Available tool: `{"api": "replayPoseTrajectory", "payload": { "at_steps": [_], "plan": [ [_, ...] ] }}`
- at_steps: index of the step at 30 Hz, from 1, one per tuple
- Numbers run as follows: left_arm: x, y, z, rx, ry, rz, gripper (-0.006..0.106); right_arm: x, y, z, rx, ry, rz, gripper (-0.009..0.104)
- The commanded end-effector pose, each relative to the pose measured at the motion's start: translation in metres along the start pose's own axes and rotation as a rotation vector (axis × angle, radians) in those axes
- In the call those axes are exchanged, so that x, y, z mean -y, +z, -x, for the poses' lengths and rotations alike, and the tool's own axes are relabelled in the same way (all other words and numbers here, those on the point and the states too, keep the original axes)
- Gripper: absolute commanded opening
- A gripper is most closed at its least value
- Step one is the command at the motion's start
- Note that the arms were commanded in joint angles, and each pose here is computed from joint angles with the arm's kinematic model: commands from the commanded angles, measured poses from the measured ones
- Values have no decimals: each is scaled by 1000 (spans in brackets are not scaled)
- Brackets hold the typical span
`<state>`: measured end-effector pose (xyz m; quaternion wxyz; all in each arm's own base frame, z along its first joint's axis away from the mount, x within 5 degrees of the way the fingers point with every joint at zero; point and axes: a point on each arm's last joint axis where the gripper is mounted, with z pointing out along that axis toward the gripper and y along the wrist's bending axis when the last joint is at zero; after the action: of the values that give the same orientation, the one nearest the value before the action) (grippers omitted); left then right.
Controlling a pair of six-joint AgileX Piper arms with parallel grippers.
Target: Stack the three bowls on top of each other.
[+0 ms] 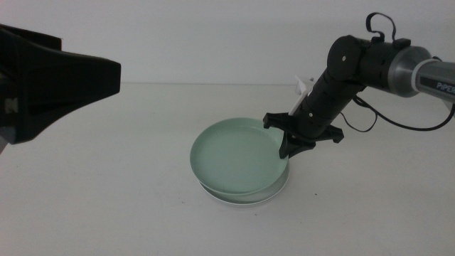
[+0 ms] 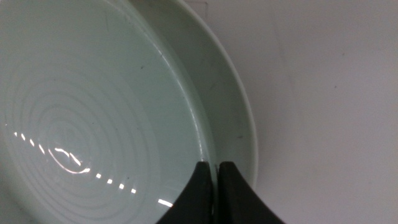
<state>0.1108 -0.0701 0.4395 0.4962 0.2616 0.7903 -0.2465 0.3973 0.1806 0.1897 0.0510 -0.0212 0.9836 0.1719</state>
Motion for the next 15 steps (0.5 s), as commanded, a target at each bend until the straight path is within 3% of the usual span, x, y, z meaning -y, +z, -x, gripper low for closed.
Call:
{"api": "replayPoseTrajectory", "payload": {
  "at_steps": [1,3,6,9,10,15],
  "plan": [
    [0,0,0,8,-15,3,94,-2,-3,2,10,-12,7,0],
    [0,0,0,8,-15,3,94,-2,-3,2,12,-25,3,7],
    [0,0,0,8,-15,3,94,-3,-5,2,18,-62,5,34],
    [0,0,0,8,-15,3,94,-5,-12,0,17,-94,7,82],
    [0,0,0,8,-15,3,94,-4,-18,0,16,-107,7,93],
    [0,0,0,8,-15,3,94,-5,-75,-3,53,-210,22,91]
  ]
}}
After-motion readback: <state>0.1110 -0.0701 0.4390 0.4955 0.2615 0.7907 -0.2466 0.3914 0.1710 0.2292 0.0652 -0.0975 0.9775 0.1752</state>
